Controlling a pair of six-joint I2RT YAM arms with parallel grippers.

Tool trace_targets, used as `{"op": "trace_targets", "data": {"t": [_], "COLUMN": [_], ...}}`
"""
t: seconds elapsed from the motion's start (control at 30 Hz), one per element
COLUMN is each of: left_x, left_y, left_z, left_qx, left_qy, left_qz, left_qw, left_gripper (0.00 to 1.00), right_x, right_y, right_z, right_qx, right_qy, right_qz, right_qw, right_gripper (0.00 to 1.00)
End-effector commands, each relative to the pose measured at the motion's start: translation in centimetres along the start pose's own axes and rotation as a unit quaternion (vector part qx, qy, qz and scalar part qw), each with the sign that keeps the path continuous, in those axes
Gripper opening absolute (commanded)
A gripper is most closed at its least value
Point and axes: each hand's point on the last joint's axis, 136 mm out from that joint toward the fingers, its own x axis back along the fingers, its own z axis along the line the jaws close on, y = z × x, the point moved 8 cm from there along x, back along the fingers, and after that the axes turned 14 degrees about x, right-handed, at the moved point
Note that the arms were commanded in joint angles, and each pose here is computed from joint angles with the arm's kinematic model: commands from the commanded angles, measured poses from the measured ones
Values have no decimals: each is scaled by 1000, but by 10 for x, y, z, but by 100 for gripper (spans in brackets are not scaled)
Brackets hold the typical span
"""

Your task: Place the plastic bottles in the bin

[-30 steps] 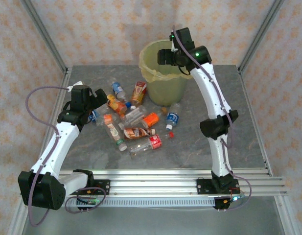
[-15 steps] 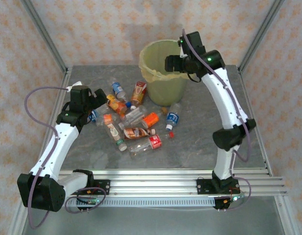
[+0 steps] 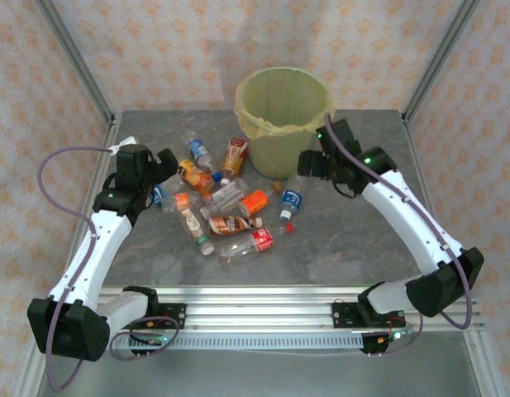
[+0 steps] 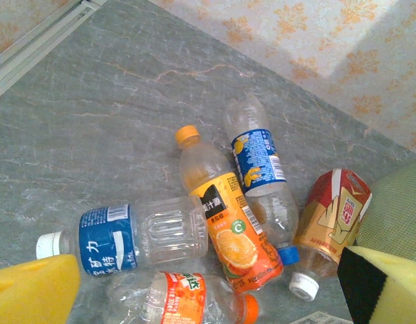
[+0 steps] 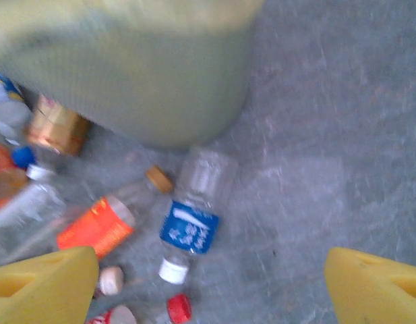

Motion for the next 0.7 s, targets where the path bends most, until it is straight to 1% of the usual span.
{"op": "trace_targets", "data": {"t": [0.0,0.27,0.4,0.5,0.67], "left_x": [10,6,3,0,-3], "left_y": [7,5,4,3,2], "left_z": [-5,-6,-5,-6,-9], "left_qx": [3,1,2,2,8], "left_qy": [-3,-2,0,1,-6], "left_qz": [-14,-5,-3,0,7], "left_qw": [1000,1000,1000,1000,1000], "left_gripper": [100,100,100,100,100], "right_x": [-11,-58,-83,-102,-129], "right_y": [-13,-43,-54,-59,-58], "right_z": [5,18,22,26,32], "right_qx": [-46,-95,-107,-108,-101], "right_qy": [-7,23,21,17,4], "right_qz": [-25,-5,14,29,49], "right_qw": [999,995,994,994,994], "right_gripper": [87,92,95,95,92]}}
